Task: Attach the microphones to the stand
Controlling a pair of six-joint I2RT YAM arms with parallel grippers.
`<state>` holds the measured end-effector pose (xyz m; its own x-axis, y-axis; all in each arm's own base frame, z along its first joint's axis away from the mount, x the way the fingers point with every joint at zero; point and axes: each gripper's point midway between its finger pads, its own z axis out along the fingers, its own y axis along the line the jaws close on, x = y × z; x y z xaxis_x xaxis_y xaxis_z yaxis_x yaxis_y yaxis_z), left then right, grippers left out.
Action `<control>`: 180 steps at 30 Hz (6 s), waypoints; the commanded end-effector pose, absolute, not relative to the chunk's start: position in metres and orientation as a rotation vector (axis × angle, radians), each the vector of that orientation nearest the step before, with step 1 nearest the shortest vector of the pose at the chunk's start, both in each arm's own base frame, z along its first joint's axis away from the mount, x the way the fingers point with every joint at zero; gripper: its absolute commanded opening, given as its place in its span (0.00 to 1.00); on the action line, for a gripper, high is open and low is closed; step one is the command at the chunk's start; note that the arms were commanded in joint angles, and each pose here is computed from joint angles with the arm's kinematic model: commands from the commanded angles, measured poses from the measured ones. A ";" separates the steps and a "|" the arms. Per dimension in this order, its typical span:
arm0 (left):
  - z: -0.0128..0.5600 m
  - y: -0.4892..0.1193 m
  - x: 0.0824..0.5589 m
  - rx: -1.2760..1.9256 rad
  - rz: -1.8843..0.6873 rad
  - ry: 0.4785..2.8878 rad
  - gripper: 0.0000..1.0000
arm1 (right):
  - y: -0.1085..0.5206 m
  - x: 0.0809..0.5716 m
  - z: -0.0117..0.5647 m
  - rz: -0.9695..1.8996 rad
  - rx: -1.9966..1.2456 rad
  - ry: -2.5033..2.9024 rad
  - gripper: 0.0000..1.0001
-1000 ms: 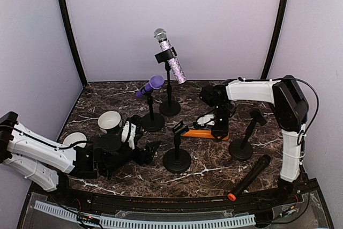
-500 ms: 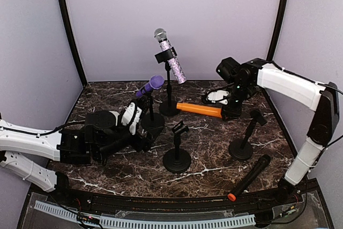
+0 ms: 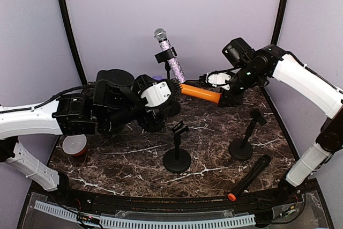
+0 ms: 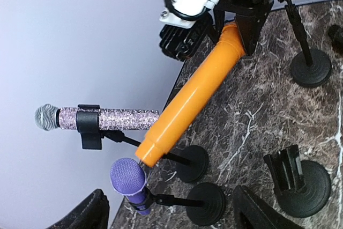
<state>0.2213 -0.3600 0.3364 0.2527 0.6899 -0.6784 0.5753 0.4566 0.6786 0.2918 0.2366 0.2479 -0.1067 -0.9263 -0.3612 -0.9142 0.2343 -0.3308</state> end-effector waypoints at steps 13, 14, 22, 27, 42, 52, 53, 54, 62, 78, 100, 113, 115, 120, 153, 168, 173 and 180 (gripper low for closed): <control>0.309 -0.363 0.259 1.535 0.776 1.211 0.74 | 0.306 0.263 0.280 -0.020 -1.799 1.774 0.21; 0.310 -0.363 0.261 1.524 0.805 1.188 0.73 | 0.307 0.260 0.281 -0.020 -1.806 1.764 0.21; 0.320 -0.372 0.270 1.466 0.896 1.093 0.43 | 0.315 0.244 0.280 0.023 -1.851 1.726 0.22; 0.327 -0.372 0.271 1.435 0.895 1.089 0.21 | 0.312 0.234 0.294 0.074 -1.838 1.697 0.29; 0.334 -0.352 0.250 1.065 0.273 1.441 0.00 | 0.287 0.236 0.404 0.658 -1.424 1.515 1.00; 0.341 -0.360 0.227 0.732 -0.455 1.494 0.00 | 0.299 0.221 0.443 1.185 -1.326 1.402 0.98; 0.344 -0.361 0.225 0.715 -0.512 1.483 0.00 | 0.302 0.220 0.447 1.236 -1.317 1.391 0.97; 0.345 -0.364 0.223 0.705 -0.564 1.472 0.00 | 0.304 0.220 0.451 1.279 -1.311 1.378 0.96; 0.344 -0.393 0.213 0.681 -0.808 1.440 0.00 | 0.331 0.224 0.464 1.428 -1.296 1.350 0.91; 0.341 -0.401 0.213 0.670 -0.855 1.440 0.00 | 0.356 0.218 0.450 1.422 -1.323 1.381 0.69; 0.335 -0.408 0.213 0.707 -0.849 1.467 0.00 | 0.363 0.231 0.440 1.382 -1.284 1.451 0.61; 0.333 -0.394 0.220 0.652 -0.790 1.491 0.33 | 0.360 0.238 0.434 1.344 -1.271 1.483 0.32; 0.329 -0.383 0.223 0.607 -0.769 1.509 0.58 | 0.352 0.243 0.440 1.334 -1.246 1.478 0.23; 0.300 -0.362 0.214 0.600 -0.779 1.559 0.66 | 0.318 0.260 0.457 1.339 -1.136 1.473 0.01; 0.202 -0.410 0.210 0.651 -0.763 1.349 0.38 | 0.220 0.304 0.362 1.479 -0.641 1.705 0.00; 0.190 -0.397 0.224 1.184 -1.106 1.386 0.03 | 0.211 0.295 0.364 1.440 -0.664 1.679 0.00; 0.178 -0.391 0.232 1.365 -1.090 1.426 0.20 | 0.210 0.294 0.364 1.448 -0.658 1.670 0.00; 0.175 -0.377 0.243 1.261 -0.957 1.433 0.48 | 0.209 0.293 0.362 1.444 -0.648 1.674 0.00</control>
